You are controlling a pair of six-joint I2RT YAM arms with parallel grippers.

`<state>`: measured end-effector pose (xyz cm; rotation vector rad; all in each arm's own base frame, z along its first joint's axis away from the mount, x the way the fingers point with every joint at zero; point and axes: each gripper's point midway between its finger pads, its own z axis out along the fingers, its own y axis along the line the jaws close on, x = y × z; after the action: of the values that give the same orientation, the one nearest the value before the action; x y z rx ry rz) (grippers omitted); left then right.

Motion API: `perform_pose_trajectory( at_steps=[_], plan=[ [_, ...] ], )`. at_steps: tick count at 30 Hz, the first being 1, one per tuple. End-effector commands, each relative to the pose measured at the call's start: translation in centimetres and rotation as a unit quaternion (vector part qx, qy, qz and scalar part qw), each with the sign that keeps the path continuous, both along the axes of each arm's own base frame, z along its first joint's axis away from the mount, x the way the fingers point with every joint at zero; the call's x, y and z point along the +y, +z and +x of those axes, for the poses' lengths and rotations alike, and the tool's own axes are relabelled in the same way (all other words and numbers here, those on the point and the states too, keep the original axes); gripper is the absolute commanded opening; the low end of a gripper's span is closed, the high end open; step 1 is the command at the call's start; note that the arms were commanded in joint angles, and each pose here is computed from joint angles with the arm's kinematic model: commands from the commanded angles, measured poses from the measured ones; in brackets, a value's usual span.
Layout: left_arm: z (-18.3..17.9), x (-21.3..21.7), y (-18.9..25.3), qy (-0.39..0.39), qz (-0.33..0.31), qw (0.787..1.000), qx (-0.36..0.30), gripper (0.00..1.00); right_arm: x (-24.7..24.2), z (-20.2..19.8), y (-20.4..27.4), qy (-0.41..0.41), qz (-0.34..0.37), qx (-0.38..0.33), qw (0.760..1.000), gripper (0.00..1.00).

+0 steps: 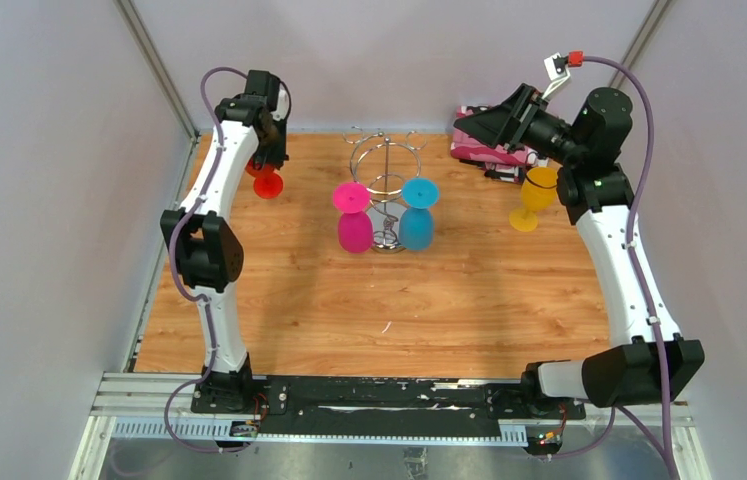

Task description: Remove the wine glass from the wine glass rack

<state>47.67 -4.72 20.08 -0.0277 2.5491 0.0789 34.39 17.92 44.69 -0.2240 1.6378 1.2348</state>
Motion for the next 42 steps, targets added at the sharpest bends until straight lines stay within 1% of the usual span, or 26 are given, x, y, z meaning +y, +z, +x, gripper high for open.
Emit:
perform_pose_trajectory(
  at_steps=[1,5,12,17,23,29,37,42],
  plan=[
    [0.0,0.0,-0.1,-0.026,-0.012,1.000,0.009,0.00,-0.8,0.6,-0.8,-0.014,-0.005,0.005,1.000,0.77],
    [0.5,-0.7,-1.1,-0.037,-0.038,0.998,0.019,0.00,-1.0,0.7,-1.1,-0.019,-0.007,0.005,1.000,0.77],
    [1.7,-2.0,-3.1,-0.052,-0.064,0.996,0.036,0.00,-1.3,1.1,-1.7,-0.025,-0.008,0.012,1.000,0.78],
    [1.3,-1.9,-5.3,-0.049,-0.062,0.995,0.064,0.00,-1.5,1.5,-2.2,-0.027,-0.009,0.018,0.999,0.78],
    [0.9,-1.6,-6.6,-0.045,-0.054,0.994,0.080,0.00,-1.5,1.9,-2.8,-0.026,-0.006,0.026,0.999,0.78],
    [0.8,-1.7,-8.0,-0.042,-0.058,0.993,0.096,0.00,-1.4,1.9,-3.0,-0.024,-0.005,0.027,0.999,0.78],
    [1.2,-1.8,-8.7,-0.036,-0.060,0.993,0.092,0.00,-1.3,1.9,-3.2,-0.021,-0.002,0.029,0.999,0.78],
    [1.0,-1.7,-9.6,-0.033,-0.057,0.993,0.101,0.00,-1.3,1.9,-3.3,-0.020,-0.001,0.030,0.999,0.78]
  ],
)
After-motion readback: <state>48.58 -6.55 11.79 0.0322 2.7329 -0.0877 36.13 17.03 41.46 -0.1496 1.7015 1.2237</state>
